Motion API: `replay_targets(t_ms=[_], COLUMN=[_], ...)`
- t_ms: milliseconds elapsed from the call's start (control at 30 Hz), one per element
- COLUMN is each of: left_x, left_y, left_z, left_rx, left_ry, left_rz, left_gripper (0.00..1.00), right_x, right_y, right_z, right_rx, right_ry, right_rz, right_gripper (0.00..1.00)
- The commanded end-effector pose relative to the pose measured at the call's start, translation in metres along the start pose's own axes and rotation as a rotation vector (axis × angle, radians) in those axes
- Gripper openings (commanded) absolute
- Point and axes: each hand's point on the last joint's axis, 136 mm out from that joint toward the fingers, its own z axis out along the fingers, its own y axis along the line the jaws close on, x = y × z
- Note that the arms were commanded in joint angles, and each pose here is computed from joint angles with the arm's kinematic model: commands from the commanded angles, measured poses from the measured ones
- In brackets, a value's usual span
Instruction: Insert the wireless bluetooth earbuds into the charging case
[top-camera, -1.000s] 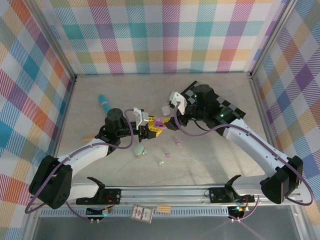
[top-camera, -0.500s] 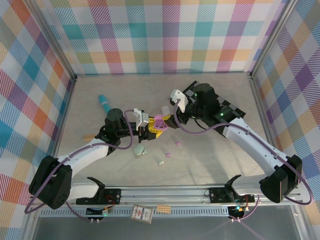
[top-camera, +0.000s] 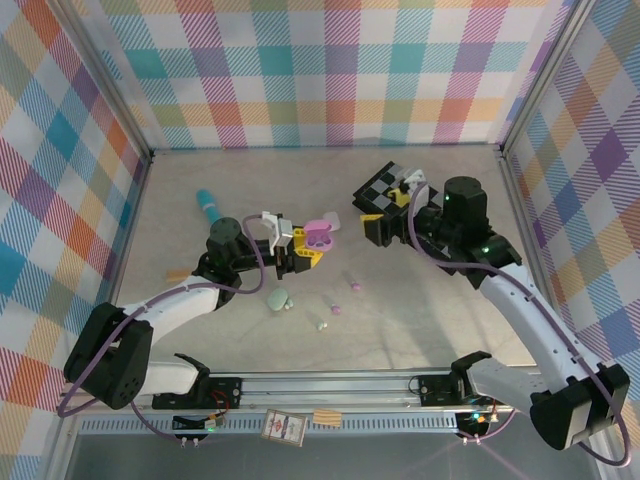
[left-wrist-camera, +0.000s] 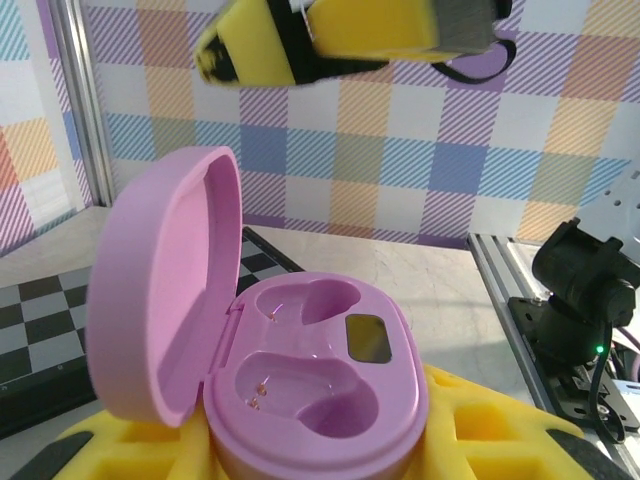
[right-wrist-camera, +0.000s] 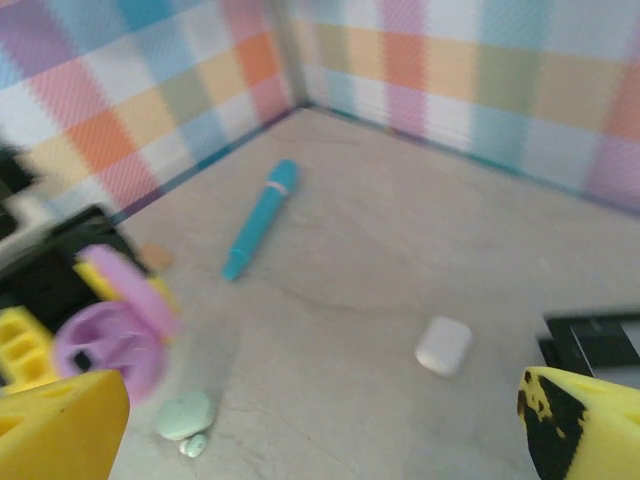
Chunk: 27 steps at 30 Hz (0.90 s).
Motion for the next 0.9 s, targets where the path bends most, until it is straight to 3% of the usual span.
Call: replay_targets(t_ms=[0, 167, 367, 500, 633, 867], left_x=[-0.01, -0.01, -0.012, -0.012, -0.011, -0.012], left_y=[0.007, 0.02, 0.028, 0.036, 0.047, 0.05], left_z=[-0.006, -0.014, -0.02, -0.026, -0.032, -0.033], left_rx=[-0.042, -0.099, -0.147, -0.189, -0.232, -0.234], left_ry=[-0.044, -0.062, -0.078, -0.08, -0.078, -0.076], left_rz=[0.043, 0.036, 0.038, 0.036, 0.032, 0.032], left_gripper=[0.3, 0.3, 0.29, 0.3, 0.29, 0.29], right_x=[0.041, 0.105, 0.183, 0.214, 0.24, 0.262], right_y=[-0.024, -0.034, -0.024, 0.002, 0.014, 0.014], right_z=[0.006, 0.023, 0.05, 0.066, 0.077, 0.088], right_rx=[0.109, 0.144, 0.094, 0.026, 0.043, 0.086], right_ry=[0.124, 0.35, 0.591, 0.681, 0.768, 0.782], right_rz=[0.265, 0.44, 0.765, 0.792, 0.905, 1.062], right_gripper=[0.99, 0.99, 0.87, 0.84, 0.73, 0.61])
